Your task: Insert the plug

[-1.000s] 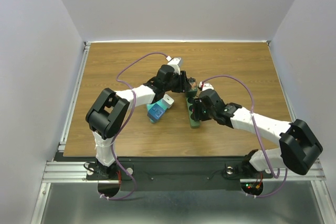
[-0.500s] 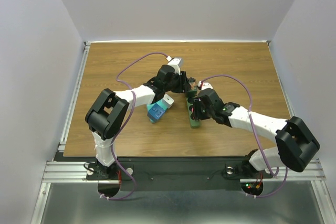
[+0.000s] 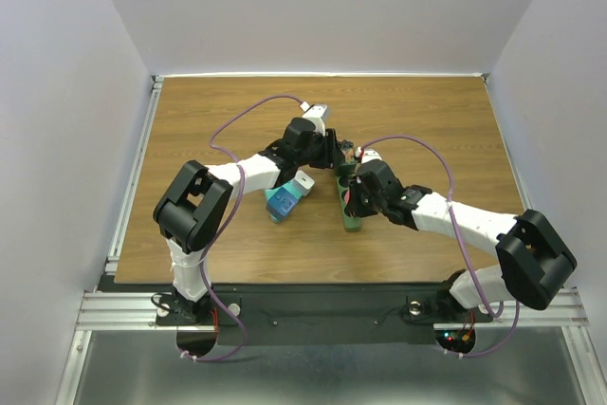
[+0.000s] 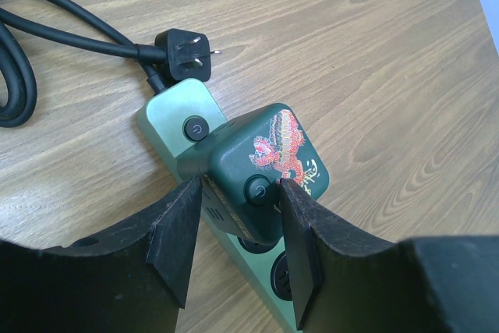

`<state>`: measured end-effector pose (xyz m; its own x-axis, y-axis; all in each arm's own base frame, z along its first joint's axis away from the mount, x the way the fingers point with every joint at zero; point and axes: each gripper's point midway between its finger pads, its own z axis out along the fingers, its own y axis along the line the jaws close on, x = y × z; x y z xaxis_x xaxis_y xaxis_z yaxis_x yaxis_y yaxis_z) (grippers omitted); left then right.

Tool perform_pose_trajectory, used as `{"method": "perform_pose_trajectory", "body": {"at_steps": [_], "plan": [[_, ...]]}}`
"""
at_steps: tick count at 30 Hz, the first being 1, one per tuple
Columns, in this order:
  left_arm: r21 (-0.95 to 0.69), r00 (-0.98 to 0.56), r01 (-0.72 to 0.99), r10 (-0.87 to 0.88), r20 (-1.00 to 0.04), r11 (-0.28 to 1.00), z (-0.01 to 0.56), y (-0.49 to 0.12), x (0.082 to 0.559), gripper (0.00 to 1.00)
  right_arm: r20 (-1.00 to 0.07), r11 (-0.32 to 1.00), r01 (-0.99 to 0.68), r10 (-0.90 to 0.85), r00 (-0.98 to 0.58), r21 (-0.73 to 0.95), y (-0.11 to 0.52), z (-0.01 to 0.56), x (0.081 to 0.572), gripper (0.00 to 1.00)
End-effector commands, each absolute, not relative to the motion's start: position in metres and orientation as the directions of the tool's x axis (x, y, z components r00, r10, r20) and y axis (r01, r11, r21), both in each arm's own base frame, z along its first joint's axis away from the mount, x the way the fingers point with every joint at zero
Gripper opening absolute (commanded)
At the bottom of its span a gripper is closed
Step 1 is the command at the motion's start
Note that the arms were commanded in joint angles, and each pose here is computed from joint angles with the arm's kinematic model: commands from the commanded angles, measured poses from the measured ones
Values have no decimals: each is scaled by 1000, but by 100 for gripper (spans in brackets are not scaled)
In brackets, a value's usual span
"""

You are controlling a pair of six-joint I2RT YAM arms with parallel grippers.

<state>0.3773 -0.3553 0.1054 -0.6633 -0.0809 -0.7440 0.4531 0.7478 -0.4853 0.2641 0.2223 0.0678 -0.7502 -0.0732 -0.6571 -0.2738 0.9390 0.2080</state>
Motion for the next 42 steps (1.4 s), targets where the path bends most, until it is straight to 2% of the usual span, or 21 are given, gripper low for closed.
{"method": "perform_pose_trajectory", "body": {"at_steps": [1,5,13,24,42], "plan": [[-439,-715,431,1,-700,788,77,-339,357,54,-673,947,-274,-92,-734,168,216,64,270,6],[-438,-714,432,2,-700,788,76,-339,356,54,-659,948,-263,-83,-747,178,215,61,267,0],[-444,-720,425,-3,-694,789,74,-339,357,52,-641,962,-215,-59,-766,168,213,53,258,0],[-446,-721,428,-1,-693,786,73,-341,356,51,-612,976,-205,-119,-782,72,214,32,234,0],[-449,-720,433,0,-694,781,73,-343,357,51,-526,979,-203,-170,-834,5,212,-11,214,0]]}}
